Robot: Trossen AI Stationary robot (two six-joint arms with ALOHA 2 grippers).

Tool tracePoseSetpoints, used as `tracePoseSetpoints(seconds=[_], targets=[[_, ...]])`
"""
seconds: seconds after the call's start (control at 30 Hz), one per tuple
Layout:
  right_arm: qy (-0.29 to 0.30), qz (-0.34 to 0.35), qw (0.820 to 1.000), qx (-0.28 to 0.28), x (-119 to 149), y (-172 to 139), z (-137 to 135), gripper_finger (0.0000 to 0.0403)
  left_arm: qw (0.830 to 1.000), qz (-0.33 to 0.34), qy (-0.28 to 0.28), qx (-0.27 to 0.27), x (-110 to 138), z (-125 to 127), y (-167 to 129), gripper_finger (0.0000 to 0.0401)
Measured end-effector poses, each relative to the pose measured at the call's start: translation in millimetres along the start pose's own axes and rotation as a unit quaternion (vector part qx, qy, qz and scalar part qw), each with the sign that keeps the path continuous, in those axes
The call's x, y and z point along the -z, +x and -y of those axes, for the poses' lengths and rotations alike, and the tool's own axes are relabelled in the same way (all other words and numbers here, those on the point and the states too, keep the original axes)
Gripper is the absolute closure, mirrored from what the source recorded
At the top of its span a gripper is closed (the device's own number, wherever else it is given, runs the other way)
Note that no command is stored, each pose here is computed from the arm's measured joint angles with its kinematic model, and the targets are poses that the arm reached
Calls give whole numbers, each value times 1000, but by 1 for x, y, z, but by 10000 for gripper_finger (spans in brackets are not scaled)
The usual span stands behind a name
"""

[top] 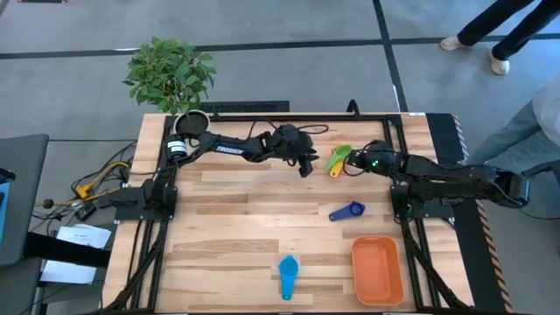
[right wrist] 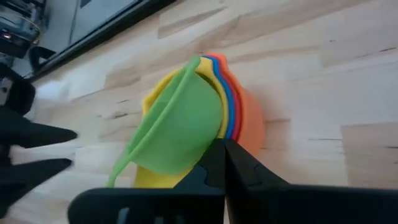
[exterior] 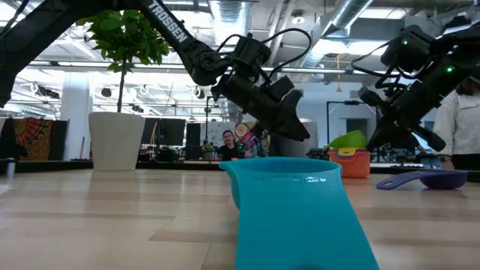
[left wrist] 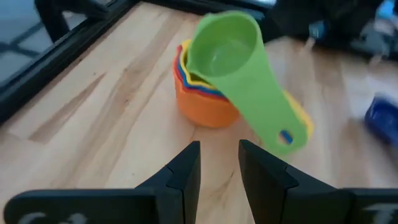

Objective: Nest measuring cups in basket
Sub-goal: Stack the green measuring cup on top of the yellow measuring cup

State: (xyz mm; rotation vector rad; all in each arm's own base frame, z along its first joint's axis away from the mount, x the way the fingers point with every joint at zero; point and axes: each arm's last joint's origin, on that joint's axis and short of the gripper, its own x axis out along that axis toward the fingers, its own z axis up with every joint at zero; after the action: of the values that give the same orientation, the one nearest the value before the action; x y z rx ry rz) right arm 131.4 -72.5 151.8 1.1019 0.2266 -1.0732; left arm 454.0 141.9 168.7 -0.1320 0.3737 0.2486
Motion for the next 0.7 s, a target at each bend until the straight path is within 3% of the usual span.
tracePoseSetpoints(seconds=[0.07, 0.17, 0.23, 0.4, 0.7], targets=[[3, 3, 1000, -8, -1, 0, -2, 397, 999, 9, 45, 5, 5, 0, 6, 305], [7, 6, 1000, -15, -1, 0, -3, 397, 997, 7, 56, 44, 17, 0, 15, 305], [10, 6, 1000, -16, -1, 0, -3, 393, 998, -11, 32, 60, 24, 1, 18, 305], [19, 3, 1000, -19, 0, 0, -4, 392, 999, 1, 1, 42, 21, -1, 26, 305], [21, 1, 1000, -22, 1, -1, -5, 389, 999, 19, 9, 48, 8, 0, 29, 305]])
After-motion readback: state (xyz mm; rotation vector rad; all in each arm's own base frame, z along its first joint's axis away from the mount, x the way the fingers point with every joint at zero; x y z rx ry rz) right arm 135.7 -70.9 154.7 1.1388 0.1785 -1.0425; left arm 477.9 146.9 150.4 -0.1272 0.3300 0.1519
